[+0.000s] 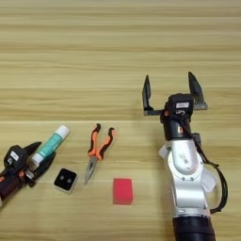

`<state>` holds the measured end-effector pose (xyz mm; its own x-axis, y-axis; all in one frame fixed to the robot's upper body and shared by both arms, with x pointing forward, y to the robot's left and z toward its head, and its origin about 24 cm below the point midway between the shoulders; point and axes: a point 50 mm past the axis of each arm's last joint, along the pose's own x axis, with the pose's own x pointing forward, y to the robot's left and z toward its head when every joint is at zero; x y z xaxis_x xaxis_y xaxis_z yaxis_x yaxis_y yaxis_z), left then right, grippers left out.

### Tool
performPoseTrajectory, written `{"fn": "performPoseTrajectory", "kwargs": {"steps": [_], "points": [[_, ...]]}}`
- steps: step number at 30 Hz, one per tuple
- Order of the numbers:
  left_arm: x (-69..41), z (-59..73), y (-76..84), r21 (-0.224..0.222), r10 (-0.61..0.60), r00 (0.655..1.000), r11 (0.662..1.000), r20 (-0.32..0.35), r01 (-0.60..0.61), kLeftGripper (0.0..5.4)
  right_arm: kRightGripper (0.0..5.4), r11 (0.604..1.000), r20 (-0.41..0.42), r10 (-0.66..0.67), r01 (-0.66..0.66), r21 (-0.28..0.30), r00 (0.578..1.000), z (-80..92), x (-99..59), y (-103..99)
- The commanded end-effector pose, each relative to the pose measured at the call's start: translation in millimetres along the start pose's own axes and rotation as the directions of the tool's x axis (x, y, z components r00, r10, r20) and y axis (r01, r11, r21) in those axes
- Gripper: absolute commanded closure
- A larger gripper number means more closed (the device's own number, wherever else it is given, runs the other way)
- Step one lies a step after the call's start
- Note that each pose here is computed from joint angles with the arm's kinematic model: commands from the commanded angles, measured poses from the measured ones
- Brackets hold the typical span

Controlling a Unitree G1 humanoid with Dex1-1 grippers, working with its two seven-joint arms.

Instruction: Move the objects on the table

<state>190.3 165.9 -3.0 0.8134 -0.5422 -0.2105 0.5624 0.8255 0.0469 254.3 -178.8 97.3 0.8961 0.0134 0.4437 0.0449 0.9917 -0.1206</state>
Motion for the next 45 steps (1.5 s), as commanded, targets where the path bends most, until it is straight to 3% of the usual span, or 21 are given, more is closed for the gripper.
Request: {"fn": "performPoseTrajectory", "kwargs": {"steps": [1,18,24,33,40,45], "points": [[-1.0,0.3,1.2,0.059,0.006,1.0,0.998,0.01,-0.007,2.02,0.0,1.0,-0.005,0.004,-0.004,0.011,1.0,-1.0,2.1,1],[3.9,21.7,7.9,0.191,0.085,0.97,0.973,0.227,-0.13,0.52,0.0,1.0,-0.001,0.006,-0.006,0.012,1.0,-1.6,4.8,2],[8.2,38.1,10.7,0.139,0.116,0.935,0.975,0.336,-0.171,0.1,0.0,1.0,0.005,0.011,-0.011,0.008,1.0,0.1,6.7,1],[24.5,54.9,8.7,0.179,0.1,0.905,0.966,0.413,-0.188,0.04,0.0,0.998,0.008,0.05,-0.05,0.036,0.999,3.8,9.3,2],[41.4,74.9,15.7,0.158,0.124,0.87,0.962,0.477,-0.224,0.04,0.0,0.987,0.008,0.135,-0.135,0.083,0.991,10.8,13.5,10],[48.4,83.9,18.6,0.182,0.109,0.863,0.957,0.494,-0.226,0.04,0.0,0.971,0.006,0.218,-0.217,0.102,0.976,16.1,15.0,17]]}}
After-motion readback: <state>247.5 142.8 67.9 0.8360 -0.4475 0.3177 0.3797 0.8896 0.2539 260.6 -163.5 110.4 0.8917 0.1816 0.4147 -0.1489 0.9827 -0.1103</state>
